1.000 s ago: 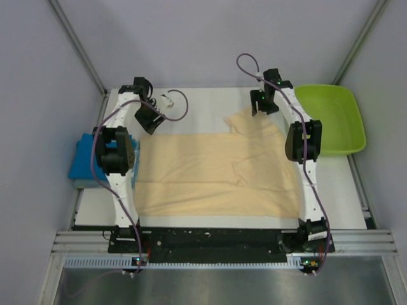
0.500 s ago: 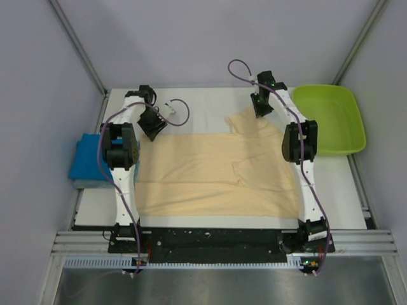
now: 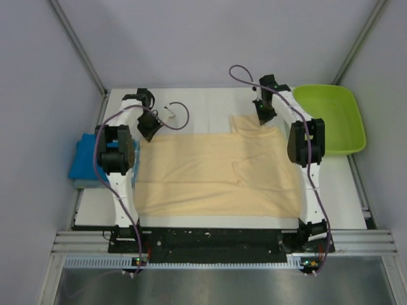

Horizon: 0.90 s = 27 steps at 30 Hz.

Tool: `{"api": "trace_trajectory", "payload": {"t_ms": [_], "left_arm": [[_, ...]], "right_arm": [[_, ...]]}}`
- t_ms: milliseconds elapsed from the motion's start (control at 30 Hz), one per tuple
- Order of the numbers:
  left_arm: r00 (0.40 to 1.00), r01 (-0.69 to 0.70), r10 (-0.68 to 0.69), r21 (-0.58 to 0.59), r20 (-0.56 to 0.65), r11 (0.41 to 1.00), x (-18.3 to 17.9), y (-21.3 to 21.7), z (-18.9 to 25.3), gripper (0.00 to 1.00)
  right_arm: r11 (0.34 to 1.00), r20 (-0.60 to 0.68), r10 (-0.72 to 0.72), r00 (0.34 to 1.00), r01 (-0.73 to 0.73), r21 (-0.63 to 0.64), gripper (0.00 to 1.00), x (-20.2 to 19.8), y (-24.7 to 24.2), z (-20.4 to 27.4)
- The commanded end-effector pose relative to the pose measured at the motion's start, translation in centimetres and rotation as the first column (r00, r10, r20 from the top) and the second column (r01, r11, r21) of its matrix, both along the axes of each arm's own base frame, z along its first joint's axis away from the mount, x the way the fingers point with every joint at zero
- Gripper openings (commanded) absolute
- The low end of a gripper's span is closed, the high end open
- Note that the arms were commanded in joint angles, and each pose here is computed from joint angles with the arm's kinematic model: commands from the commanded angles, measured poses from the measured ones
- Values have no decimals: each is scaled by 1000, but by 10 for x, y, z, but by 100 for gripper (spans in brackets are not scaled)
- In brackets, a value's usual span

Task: Fold and stack the t-shirts
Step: Grap the side of the flattened tshirt furthest away from the robot with both arms, then fold the other side of the tshirt into a rectangle

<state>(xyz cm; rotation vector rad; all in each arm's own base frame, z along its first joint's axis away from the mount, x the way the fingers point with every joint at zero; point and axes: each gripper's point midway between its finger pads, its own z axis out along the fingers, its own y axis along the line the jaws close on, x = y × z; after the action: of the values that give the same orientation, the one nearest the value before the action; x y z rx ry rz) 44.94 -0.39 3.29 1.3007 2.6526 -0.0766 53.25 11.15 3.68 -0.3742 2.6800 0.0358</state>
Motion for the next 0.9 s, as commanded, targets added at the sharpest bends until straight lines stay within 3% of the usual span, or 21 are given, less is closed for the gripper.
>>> {"api": "trace_trajectory", "payload": {"t_ms": [0,200,333,633,867], "left_arm": [[982,14,-9,-27,191,1000,9,-2,54,0],[979,-9,19,-52,201,999,-3,-5,79,0],[985,12,3,-84,170,996,-37,-11,87,0],[999,46,-47,24,22,999,-131,10,57,0],[996,71,-66,105,-57,992,-157,26,22,0]], "right_arm": [[997,111,-7,994,-1,73,0,-16,8,79],[997,116,-40,992,33,66,0,-56,-3,101],[992,109,-112,988,105,70,0,-95,-15,115],[976,-149,-165,975,183,118,0,-249,-27,73],[961,-254,-234,938,263,85,0,-292,-35,41]]}}
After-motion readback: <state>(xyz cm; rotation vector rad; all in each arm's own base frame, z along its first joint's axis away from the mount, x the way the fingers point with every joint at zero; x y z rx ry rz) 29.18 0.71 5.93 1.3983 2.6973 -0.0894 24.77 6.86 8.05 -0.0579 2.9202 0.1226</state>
